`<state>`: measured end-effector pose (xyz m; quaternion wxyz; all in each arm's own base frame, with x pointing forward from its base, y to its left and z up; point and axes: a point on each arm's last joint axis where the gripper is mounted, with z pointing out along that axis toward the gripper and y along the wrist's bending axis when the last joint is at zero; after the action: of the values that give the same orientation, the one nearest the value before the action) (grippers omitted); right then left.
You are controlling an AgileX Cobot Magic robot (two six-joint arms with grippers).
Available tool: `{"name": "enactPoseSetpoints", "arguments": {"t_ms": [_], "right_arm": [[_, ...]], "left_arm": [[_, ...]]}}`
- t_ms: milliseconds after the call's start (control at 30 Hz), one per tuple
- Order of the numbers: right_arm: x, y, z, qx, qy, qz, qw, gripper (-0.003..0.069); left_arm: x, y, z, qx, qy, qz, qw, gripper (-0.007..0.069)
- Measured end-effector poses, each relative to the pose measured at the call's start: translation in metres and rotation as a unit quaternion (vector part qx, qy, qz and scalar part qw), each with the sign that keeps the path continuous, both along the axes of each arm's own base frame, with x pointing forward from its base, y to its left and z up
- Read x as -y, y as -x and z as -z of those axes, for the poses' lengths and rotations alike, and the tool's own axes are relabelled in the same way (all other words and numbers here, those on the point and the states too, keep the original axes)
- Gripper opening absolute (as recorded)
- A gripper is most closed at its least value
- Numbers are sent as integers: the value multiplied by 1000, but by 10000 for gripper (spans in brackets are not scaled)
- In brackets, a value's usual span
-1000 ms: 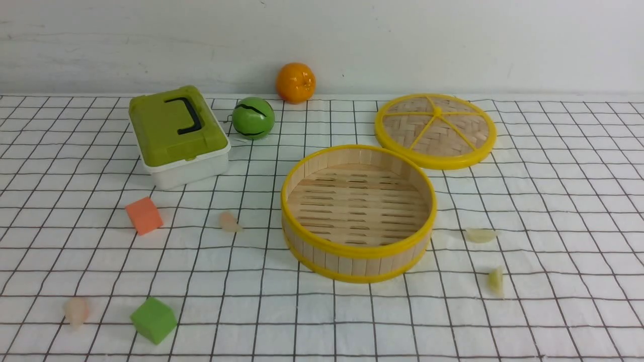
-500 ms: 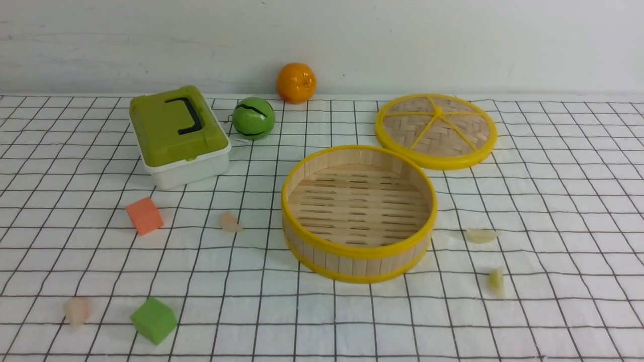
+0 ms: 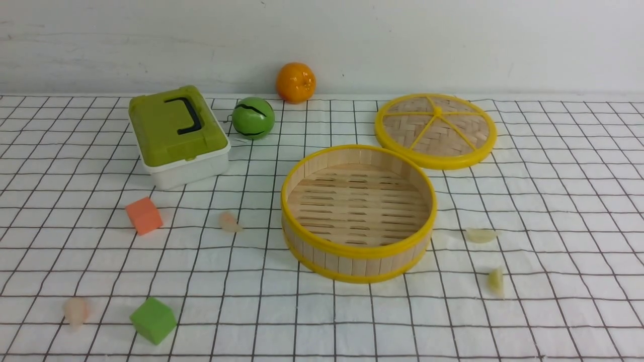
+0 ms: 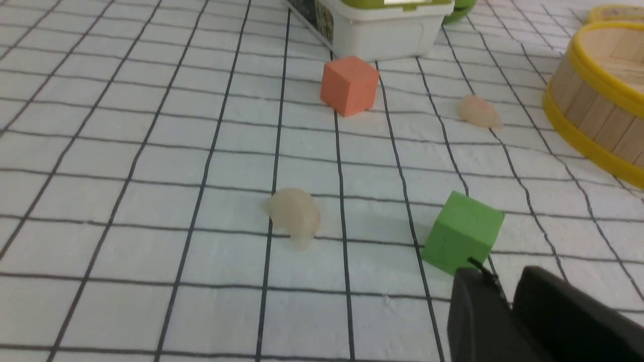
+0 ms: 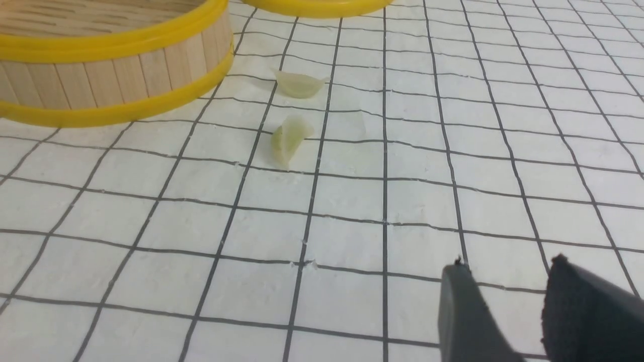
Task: Put the dumplings into the steamer on the table with the white tablecloth.
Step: 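Reach for and grasp a dumpling on the table with the left gripper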
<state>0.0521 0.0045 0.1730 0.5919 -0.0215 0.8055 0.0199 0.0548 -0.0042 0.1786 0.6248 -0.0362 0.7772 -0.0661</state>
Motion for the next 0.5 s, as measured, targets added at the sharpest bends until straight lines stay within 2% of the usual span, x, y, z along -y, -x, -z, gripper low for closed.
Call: {"name": "enactPoseSetpoints", "arguments": {"t_ms": [333,500], "right_arm": [[0,0,0,0,4,0,1000,240],[1,0,0,0,17,0,1000,240]], "left_arm": [[-2,-2,-16,88,6,-9,996,122],[-3,-1,-33,182,10,-20,983,128]]}}
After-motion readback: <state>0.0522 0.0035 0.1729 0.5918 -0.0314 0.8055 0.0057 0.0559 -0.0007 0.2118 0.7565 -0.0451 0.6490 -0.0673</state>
